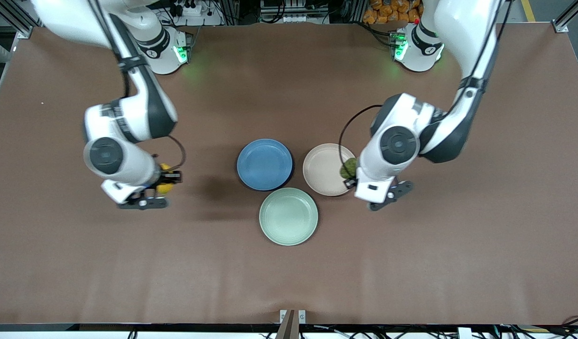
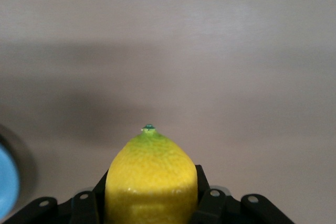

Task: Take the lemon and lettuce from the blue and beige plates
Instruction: 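Lift the lemon off the blue plate while the left gripper carries the lettuce away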

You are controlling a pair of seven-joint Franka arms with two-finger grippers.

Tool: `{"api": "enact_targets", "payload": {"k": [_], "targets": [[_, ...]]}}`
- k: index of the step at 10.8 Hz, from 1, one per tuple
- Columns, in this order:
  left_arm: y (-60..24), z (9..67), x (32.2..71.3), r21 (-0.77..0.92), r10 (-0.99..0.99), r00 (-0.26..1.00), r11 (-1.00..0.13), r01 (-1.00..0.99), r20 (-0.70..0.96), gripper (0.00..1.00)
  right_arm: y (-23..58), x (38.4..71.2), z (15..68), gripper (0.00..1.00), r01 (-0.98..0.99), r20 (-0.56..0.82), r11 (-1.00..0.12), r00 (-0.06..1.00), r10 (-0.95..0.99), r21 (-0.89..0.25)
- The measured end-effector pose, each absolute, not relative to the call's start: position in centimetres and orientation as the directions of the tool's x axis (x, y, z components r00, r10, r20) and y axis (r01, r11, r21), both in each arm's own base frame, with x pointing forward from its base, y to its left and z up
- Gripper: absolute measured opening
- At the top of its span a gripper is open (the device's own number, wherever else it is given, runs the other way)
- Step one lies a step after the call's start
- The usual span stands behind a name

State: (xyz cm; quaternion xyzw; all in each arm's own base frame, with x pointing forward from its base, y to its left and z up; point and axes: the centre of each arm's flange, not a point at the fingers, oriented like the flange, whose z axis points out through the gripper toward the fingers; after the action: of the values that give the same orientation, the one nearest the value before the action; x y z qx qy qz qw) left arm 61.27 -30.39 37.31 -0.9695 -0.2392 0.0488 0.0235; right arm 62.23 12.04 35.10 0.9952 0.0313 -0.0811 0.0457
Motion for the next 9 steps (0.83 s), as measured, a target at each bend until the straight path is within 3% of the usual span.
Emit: {"api": "enact_targets", "payload": {"k": [5, 9], "targets": [[-17.4, 37.2, 65.3, -0.081, 0.346, 0.93, -0.938, 0.338, -0.121, 0.04, 2.3, 61.4, 31.2, 0.6, 0.109, -0.164, -0.992, 0.982, 0.098, 0.059], [-9.1, 31.6, 66.5, -0.1, 0.294, 0.932, -0.955, 0.279, -0.21, 0.04, 0.2, 59.3, 26.3, 0.6, 0.108, -0.067, -0.992, 0.992, 0.103, 0.065]]}}
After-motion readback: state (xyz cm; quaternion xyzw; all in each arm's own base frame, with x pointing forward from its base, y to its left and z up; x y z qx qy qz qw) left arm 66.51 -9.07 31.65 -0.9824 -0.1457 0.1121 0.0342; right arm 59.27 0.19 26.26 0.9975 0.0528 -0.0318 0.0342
